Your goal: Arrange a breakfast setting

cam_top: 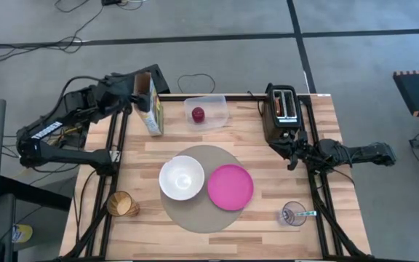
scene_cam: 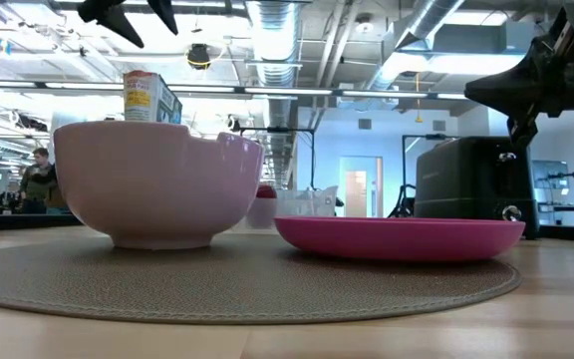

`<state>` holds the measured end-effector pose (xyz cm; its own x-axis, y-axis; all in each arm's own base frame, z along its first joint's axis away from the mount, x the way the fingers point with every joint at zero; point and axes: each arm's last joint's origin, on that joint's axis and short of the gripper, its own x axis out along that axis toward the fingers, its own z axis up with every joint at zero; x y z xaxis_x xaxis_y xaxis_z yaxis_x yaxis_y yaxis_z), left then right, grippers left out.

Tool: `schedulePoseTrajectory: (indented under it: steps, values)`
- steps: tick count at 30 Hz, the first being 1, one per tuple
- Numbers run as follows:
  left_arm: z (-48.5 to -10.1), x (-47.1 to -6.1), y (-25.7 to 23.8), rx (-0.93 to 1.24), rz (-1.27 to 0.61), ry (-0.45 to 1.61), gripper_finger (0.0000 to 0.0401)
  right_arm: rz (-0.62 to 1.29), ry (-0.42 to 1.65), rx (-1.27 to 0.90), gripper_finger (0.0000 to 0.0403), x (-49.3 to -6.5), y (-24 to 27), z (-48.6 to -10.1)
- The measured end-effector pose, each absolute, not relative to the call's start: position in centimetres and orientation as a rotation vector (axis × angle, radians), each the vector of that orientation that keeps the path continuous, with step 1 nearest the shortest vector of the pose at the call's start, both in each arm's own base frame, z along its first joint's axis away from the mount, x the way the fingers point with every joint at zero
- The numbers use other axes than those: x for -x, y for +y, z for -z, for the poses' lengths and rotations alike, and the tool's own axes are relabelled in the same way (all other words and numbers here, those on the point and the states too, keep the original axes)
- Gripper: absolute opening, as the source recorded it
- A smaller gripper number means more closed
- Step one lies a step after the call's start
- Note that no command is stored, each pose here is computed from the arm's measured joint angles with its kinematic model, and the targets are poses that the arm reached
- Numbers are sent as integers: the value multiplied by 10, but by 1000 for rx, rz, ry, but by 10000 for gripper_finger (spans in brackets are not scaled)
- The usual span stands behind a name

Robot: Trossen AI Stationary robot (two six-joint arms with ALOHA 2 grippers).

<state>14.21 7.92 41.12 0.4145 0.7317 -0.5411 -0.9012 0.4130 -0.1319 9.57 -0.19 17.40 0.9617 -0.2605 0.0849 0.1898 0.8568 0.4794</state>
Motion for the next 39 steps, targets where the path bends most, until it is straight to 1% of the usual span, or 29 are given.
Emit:
schedulePoseTrajectory:
  steps: [2,4,10,13,20,30,39]
  values:
    - [-410,-145,80,468,-1064,432,384,238,-149,-487,70,-96,-2,-174]
    - [-406,-147,82,500,-1101,445,385,238,-149,-487,70,-96,-2,-174]
    - [-387,-150,94,552,-1180,630,385,238,-148,-488,70,-96,-2,-174]
    - [-383,-152,98,568,-1187,665,385,238,-148,-488,70,-96,-2,-174]
    - [-380,-155,102,613,-1155,693,385,238,-148,-488,70,-96,-2,-174]
    - [-379,-152,103,605,-1187,708,385,238,-148,-488,70,-96,-2,-174]
    - [-349,-160,105,609,-1197,750,385,239,-148,-487,70,-96,-2,-174]
